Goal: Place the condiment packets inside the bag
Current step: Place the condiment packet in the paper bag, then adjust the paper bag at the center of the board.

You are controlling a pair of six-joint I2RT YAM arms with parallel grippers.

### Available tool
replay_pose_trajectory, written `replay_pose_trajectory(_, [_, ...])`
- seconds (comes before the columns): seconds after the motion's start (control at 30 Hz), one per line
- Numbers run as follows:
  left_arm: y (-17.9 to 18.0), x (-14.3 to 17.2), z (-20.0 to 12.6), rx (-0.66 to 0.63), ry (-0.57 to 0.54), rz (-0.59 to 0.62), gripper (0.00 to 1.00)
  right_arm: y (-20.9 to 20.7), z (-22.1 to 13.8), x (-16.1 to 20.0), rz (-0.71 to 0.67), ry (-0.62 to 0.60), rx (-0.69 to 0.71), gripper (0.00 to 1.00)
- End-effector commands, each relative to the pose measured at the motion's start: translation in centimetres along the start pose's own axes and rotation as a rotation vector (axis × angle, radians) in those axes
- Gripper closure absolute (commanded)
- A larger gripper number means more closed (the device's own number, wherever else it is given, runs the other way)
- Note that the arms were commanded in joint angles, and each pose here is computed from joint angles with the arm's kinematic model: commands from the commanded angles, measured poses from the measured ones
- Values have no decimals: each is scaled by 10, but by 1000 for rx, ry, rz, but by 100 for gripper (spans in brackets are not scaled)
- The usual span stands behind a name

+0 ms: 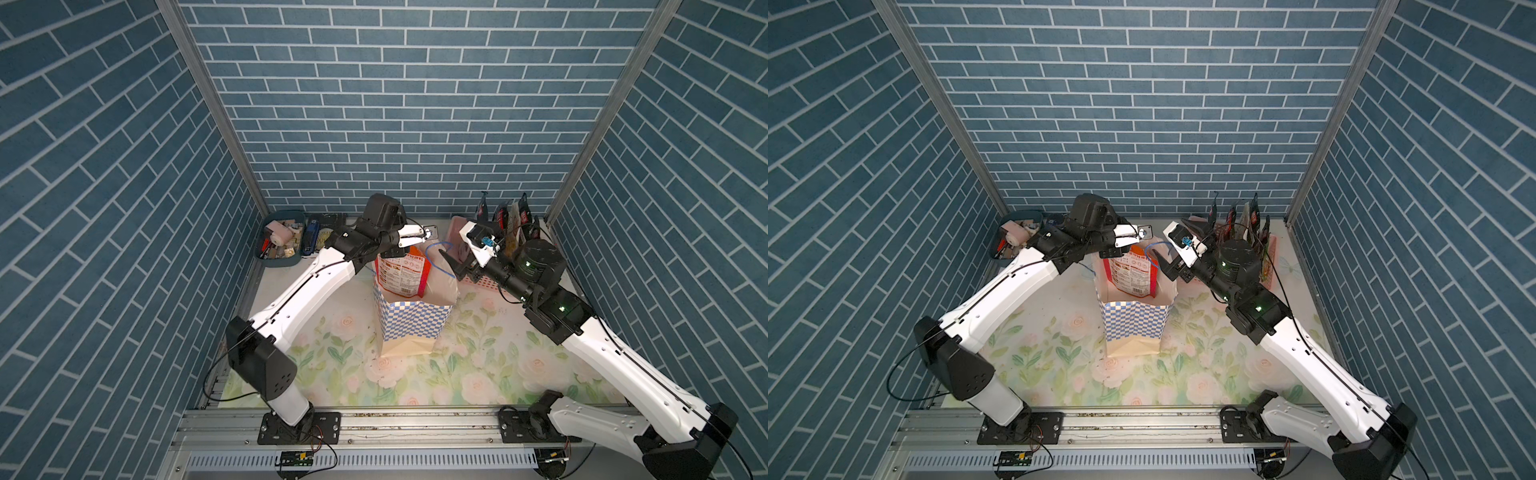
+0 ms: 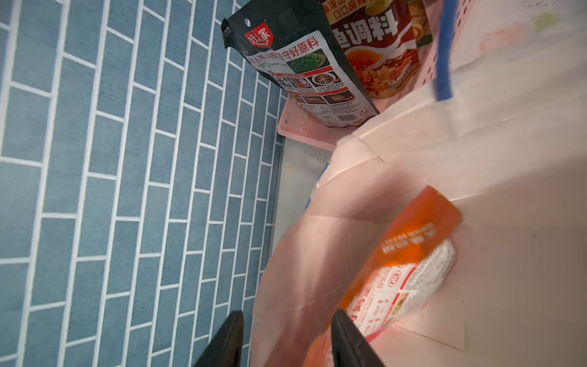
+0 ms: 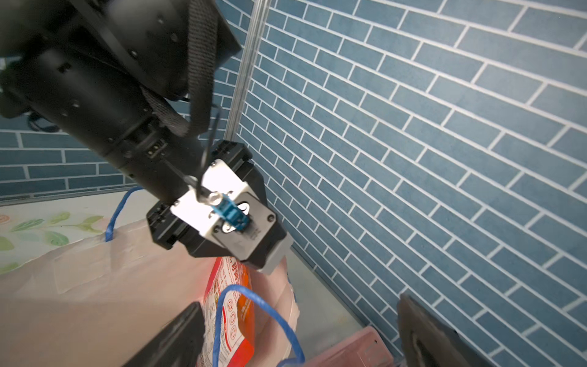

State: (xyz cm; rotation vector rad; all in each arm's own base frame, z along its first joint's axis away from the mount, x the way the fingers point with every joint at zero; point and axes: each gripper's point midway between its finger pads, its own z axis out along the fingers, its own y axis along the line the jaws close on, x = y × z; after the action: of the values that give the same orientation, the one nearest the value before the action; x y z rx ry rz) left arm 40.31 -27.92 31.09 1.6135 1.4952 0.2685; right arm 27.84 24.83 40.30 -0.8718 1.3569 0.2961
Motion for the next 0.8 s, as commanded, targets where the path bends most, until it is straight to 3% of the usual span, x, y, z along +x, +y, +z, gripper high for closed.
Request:
replay_pose_trajectory(0.0, [-10, 6, 0, 70, 37, 32, 51, -16, -13, 14, 122, 59, 95, 4])
replay_pose_trajectory(0.3, [-14, 5, -16, 87, 9, 25, 48, -60, -37, 59, 260, 183, 295, 4])
replay_pose_trajectory(0.5, [-1, 5, -35, 28, 6, 18, 42, -79, -35, 79, 334, 241, 338, 4])
replay_pose_trajectory(0.77, [-41, 25, -13, 169, 62, 39, 48, -99, -26, 100, 405, 275, 346, 5])
